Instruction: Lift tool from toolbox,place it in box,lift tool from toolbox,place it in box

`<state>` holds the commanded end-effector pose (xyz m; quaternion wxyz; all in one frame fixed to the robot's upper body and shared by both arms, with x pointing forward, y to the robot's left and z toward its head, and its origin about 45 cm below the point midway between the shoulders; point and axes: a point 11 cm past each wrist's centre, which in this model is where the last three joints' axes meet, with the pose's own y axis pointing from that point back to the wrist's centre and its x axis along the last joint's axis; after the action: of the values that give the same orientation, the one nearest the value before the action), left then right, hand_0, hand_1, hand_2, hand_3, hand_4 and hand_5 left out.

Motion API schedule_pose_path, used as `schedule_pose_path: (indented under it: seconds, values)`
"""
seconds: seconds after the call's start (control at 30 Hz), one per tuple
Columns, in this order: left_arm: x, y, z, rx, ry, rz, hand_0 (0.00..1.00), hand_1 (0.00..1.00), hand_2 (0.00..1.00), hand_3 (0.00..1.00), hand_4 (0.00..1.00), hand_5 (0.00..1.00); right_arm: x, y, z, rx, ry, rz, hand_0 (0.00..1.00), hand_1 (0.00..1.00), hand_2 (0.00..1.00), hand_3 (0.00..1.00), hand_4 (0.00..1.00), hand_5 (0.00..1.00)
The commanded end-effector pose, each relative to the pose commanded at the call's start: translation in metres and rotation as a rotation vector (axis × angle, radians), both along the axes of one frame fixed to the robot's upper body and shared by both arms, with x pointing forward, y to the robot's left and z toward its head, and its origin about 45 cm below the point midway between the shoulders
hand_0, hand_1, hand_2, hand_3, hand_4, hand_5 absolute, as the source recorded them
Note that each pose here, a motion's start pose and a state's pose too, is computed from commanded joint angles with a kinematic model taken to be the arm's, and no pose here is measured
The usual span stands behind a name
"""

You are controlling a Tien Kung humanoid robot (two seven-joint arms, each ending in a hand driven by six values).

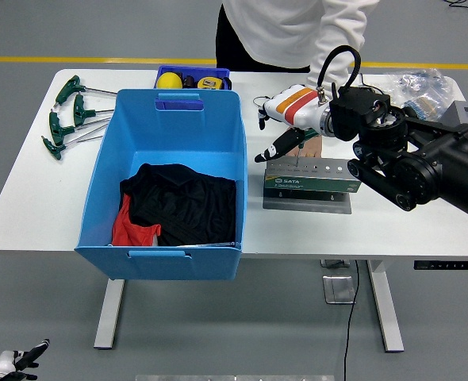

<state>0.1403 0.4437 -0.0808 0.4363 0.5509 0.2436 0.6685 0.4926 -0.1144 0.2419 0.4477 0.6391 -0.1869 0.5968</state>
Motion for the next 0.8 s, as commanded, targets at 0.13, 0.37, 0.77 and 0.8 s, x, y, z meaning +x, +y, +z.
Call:
schedule_pose_path:
  seconds: [0.13,0.37,0.77,0.8]
  values:
    - [0.0013,0.000,0.001,0.002,-0.001,-0.002,0.574,0.501,0.664,0.697,0.753,0.694,0.004,-0.007,-0.005,-0.026,0.021,-0.039,0.758,0.659,0.675,0.622,0.998,0.822]
    - [0.0040,0.001,0.002,0.006,-0.003,-0.008,0.575,0.500,0.664,0.697,0.752,0.693,0.007,-0.021,-0.014,-0.064,0.038,-0.071,0.752,0.639,0.656,0.600,0.998,0.838]
    - [0.0016,0.002,0.001,0.009,0.004,-0.012,0.577,0.502,0.664,0.692,0.749,0.690,0.003,-0.023,-0.029,-0.087,0.101,-0.100,0.732,0.602,0.611,0.554,0.998,0.867]
    - [0.0014,0.002,0.001,0.009,0.005,-0.012,0.575,0.499,0.664,0.692,0.747,0.689,0.002,-0.022,-0.029,-0.088,0.100,-0.098,0.723,0.548,0.556,0.485,0.998,0.869]
